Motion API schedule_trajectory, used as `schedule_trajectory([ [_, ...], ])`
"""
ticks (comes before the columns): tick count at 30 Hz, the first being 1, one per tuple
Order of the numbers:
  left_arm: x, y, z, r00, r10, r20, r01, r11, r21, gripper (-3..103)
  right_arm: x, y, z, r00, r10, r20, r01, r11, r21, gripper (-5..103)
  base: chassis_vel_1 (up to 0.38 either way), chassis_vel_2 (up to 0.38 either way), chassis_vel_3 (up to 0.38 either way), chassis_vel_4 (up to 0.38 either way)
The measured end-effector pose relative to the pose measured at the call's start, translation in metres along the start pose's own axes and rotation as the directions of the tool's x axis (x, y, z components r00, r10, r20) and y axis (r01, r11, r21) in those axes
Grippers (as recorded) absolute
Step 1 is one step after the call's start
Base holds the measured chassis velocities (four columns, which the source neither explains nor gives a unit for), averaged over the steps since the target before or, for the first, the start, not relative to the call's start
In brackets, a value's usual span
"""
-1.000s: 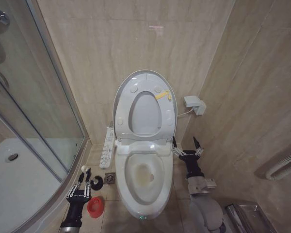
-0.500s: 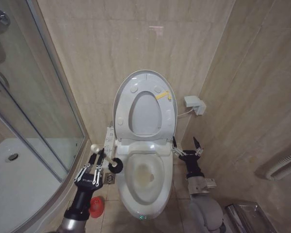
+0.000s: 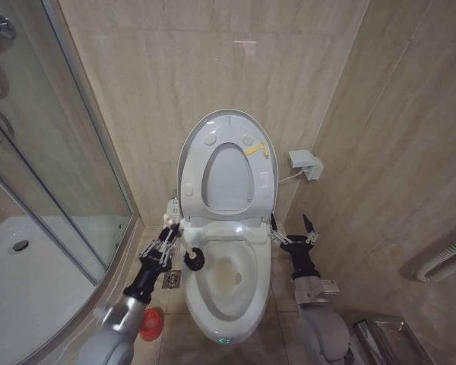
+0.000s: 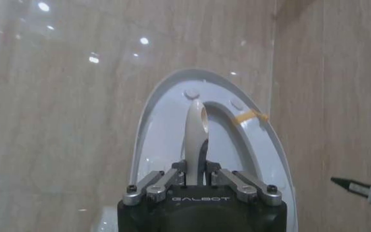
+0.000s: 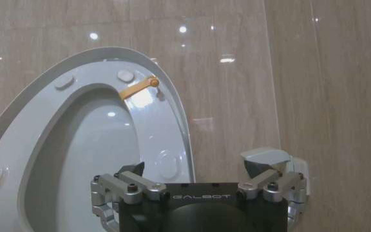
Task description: Open the toilet lid, clean the toilet bowl with a toilet brush, close the toilet lid, and flush.
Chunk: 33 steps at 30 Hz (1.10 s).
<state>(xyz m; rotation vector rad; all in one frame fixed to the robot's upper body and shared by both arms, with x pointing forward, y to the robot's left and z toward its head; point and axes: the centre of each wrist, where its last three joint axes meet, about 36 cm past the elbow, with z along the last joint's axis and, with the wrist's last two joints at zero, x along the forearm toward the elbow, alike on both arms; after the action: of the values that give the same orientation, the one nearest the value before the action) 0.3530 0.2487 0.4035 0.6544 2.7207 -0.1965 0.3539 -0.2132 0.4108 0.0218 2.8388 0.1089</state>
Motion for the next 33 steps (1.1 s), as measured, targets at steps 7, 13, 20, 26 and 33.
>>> schedule_trajectory([
  [7, -0.035, 0.01, 0.034, 0.996, 0.068, -0.051, -0.068, 0.998, 0.008, 19, 0.0, 0.0, 0.0, 1.0, 0.0, 0.0, 0.0, 1.0, 0.0, 100, 0.0, 0.0, 0.0, 0.0],
  [13, -0.071, -0.004, 0.074, 0.986, 0.136, -0.093, -0.133, 0.991, 0.031, 19, 0.0, 0.0, 0.0, 1.0, 0.0, 0.0, 0.0, 1.0, 0.0, 100, 0.0, 0.0, 0.0, 0.0],
  [20, -0.096, -0.011, 0.113, 0.974, 0.183, -0.135, -0.185, 0.983, 0.002, 19, 0.0, 0.0, 0.0, 1.0, 0.0, 0.0, 0.0, 1.0, 0.0, 100, 0.0, 0.0, 0.0, 0.0],
  [26, -0.106, -0.011, 0.156, 0.959, 0.228, -0.167, -0.234, 0.972, -0.022, 19, 0.0, 0.0, 0.0, 1.0, 0.0, 0.0, 0.0, 1.0, 0.0, 100, 0.0, 0.0, 0.0, 0.0],
  [33, -0.1, -0.01, 0.19, 0.947, 0.234, -0.219, -0.251, 0.967, -0.051, 19, 0.0, 0.0, 0.0, 1.0, 0.0, 0.0, 0.0, 1.0, 0.0, 100, 0.0, 0.0, 0.0, 0.0],
])
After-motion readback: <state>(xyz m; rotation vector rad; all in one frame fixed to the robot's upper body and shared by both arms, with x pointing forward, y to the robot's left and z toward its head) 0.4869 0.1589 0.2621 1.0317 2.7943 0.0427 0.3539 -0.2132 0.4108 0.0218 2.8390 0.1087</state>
